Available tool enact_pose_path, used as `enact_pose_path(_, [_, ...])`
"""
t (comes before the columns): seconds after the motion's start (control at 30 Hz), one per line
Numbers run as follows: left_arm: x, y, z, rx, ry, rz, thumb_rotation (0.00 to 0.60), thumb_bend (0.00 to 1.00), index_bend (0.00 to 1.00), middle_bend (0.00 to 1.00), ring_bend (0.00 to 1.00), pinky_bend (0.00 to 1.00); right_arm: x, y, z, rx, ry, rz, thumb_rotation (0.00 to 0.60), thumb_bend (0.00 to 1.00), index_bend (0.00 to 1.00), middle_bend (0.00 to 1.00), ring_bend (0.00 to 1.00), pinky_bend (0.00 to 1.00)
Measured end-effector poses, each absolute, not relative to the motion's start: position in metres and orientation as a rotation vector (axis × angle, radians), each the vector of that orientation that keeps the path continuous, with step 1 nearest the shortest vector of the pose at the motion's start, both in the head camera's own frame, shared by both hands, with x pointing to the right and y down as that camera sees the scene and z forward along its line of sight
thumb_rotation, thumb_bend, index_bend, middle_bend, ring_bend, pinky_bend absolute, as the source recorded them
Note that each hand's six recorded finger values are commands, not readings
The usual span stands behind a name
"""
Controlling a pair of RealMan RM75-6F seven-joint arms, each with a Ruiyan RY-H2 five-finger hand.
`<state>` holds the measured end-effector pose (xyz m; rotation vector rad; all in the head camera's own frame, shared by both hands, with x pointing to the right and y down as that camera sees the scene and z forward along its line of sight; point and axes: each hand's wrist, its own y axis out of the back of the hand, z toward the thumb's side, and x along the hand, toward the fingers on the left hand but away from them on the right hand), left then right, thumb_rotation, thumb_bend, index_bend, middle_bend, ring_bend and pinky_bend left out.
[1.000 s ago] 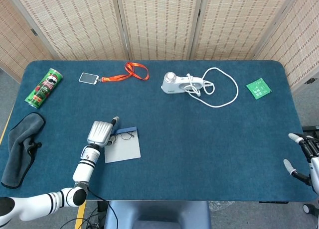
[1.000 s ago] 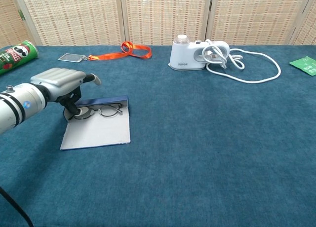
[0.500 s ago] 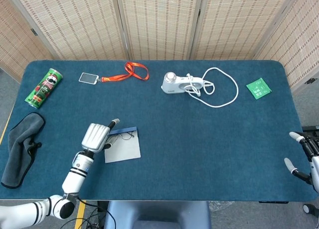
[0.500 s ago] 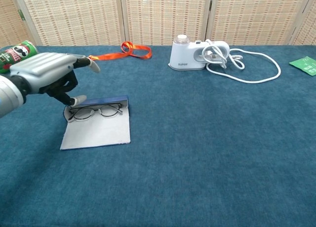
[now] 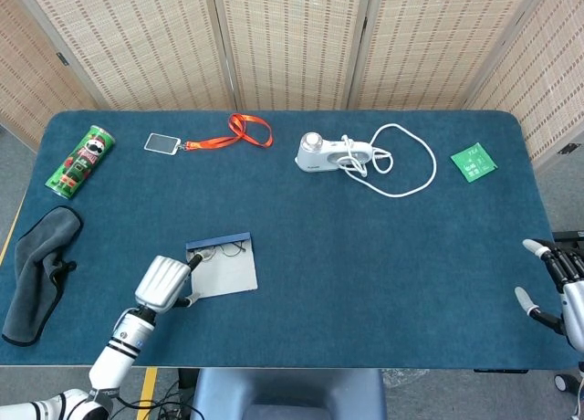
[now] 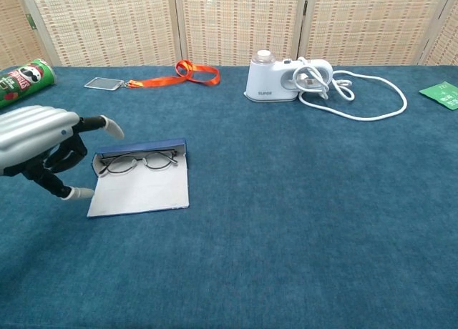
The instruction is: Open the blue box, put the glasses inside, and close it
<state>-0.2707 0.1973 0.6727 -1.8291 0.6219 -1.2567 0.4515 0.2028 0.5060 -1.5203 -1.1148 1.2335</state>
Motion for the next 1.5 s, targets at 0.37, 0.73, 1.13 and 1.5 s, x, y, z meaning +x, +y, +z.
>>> enact_pose_path(0.37, [-0.265, 0.213, 0.693, -1.808, 0.538, -1.273, 0.6, 0.23, 0.25, 0.87, 0.79, 0.89, 0.453, 0.205, 0.507, -1.522, -1.116, 1.242, 0.6, 0.28, 0.19, 0.22, 0.28, 0.22])
enact_pose_path(0.73, [-0.269, 0.216, 0.706, -1.779, 0.52, -1.312, 0.6, 0.23, 0.25, 0.87, 0.79, 0.89, 0.453, 0.206, 0.507, -1.521, -1.118, 1.243, 0.6, 0.28, 0.19, 0.22, 0.28, 0.22])
enact_pose_path(1.13, [-0.271, 0.216, 0.713, -1.765, 0.503, -1.335, 0.6, 0.23, 0.25, 0.87, 0.79, 0.89, 0.453, 0.205, 0.506, -1.52, -1.119, 1.241, 0.6, 0.28, 0.19, 0.22, 0.28, 0.22])
enact_pose_path(1.5, [-0.27, 0.215, 0.716, -1.762, 0.497, -1.347, 0.6, 0.22, 0.25, 0.87, 0.79, 0.9, 0.455, 0.207, 0.505, -1.516, -1.126, 1.243, 0.6, 0.28, 0.19, 0.22, 0.28, 0.22])
